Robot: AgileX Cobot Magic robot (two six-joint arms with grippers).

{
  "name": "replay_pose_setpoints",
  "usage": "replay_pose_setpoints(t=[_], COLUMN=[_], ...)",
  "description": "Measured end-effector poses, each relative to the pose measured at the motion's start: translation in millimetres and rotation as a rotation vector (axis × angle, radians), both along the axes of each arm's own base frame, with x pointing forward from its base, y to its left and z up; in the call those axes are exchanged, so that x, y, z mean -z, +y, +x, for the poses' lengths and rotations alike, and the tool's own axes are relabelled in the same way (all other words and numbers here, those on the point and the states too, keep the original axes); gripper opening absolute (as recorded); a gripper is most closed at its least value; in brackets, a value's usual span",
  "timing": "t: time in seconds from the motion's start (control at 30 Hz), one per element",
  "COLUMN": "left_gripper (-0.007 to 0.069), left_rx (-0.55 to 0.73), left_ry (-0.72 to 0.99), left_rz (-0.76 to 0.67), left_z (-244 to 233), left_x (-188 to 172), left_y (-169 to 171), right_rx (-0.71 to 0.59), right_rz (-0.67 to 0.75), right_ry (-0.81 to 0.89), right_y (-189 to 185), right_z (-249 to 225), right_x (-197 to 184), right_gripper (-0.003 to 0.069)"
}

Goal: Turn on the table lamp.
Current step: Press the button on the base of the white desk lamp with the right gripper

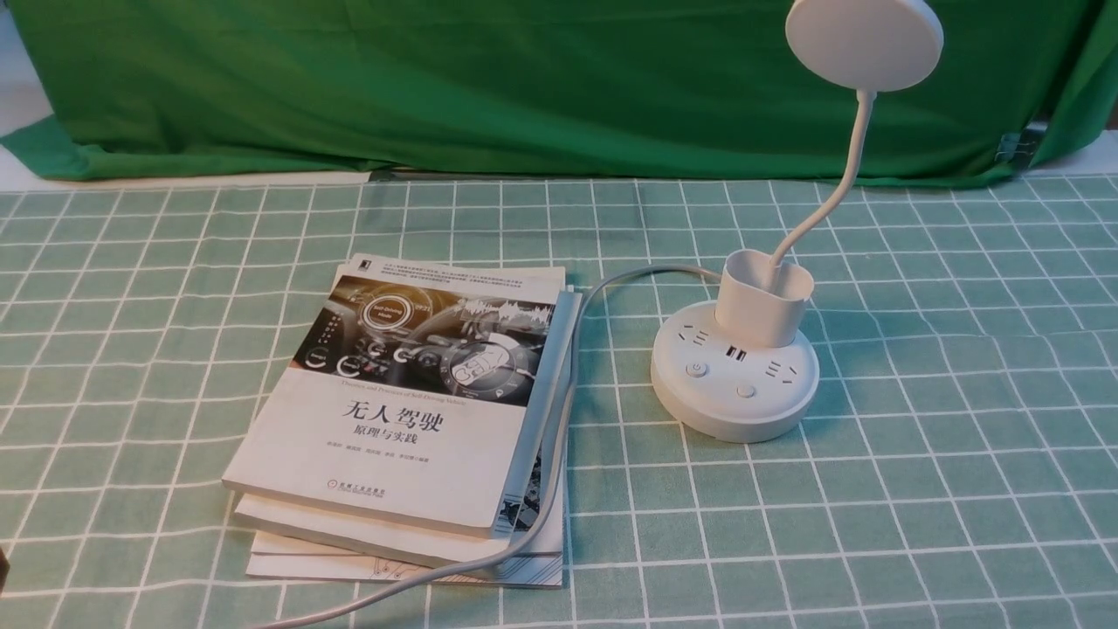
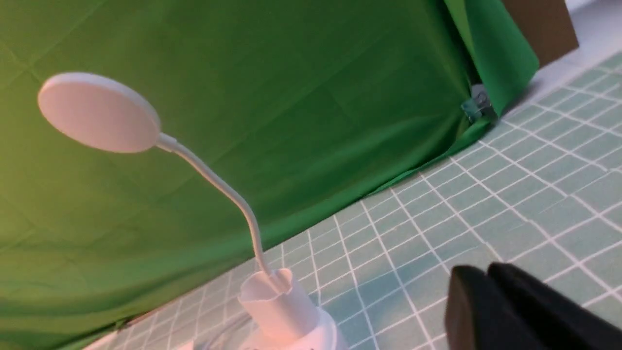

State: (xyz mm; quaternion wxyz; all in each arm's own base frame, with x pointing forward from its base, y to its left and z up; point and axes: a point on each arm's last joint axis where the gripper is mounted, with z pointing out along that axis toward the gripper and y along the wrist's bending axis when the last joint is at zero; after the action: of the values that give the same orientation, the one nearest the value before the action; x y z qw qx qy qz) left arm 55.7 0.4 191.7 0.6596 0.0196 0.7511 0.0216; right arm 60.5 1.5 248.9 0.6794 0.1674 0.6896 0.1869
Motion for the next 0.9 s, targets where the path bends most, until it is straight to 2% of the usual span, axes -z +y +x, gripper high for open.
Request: replay_pose_setpoints(t=[0.1, 0.23, 0.37, 0.47, 0.57, 0.77, 0.9], left_gripper=[0.0021, 0.0021, 0.0021, 0.0021, 0.0021, 0.0021, 0.0021], left_rx=[0.0, 0.0, 0.0, 0.0, 0.0, 0.0, 0.0], left_ry=[0.0, 0.0, 0.0, 0.0, 0.0, 0.0, 0.0], left_rz=[0.0, 0.0, 0.0, 0.0, 0.0, 0.0, 0.0], left_z=[0, 0, 0, 0, 0, 0, 0], left_x=[0, 0, 0, 0, 0, 0, 0], left_y=[0, 0, 0, 0, 0, 0, 0], right_rx=[-0.049, -0.177, -0.317, -0.373, -0.478, -0.693, -0.74], right_rz=[-0.201, -0.48, -0.656, -0.698, -0.707, -0.654, -0.592], right_ry=[0.149, 0.395, 0.559, 0.601, 0.665, 0.78, 0.809], right_y=[3, 12, 29, 40, 63, 95, 105], right_z=[14, 52, 101, 124, 156, 189, 203], right_x=[-32, -72, -84, -78, -50, -6, 9], right_gripper=[0.0027, 0.0027, 0.0027, 0.0027, 0.0027, 0.0027, 0.0027])
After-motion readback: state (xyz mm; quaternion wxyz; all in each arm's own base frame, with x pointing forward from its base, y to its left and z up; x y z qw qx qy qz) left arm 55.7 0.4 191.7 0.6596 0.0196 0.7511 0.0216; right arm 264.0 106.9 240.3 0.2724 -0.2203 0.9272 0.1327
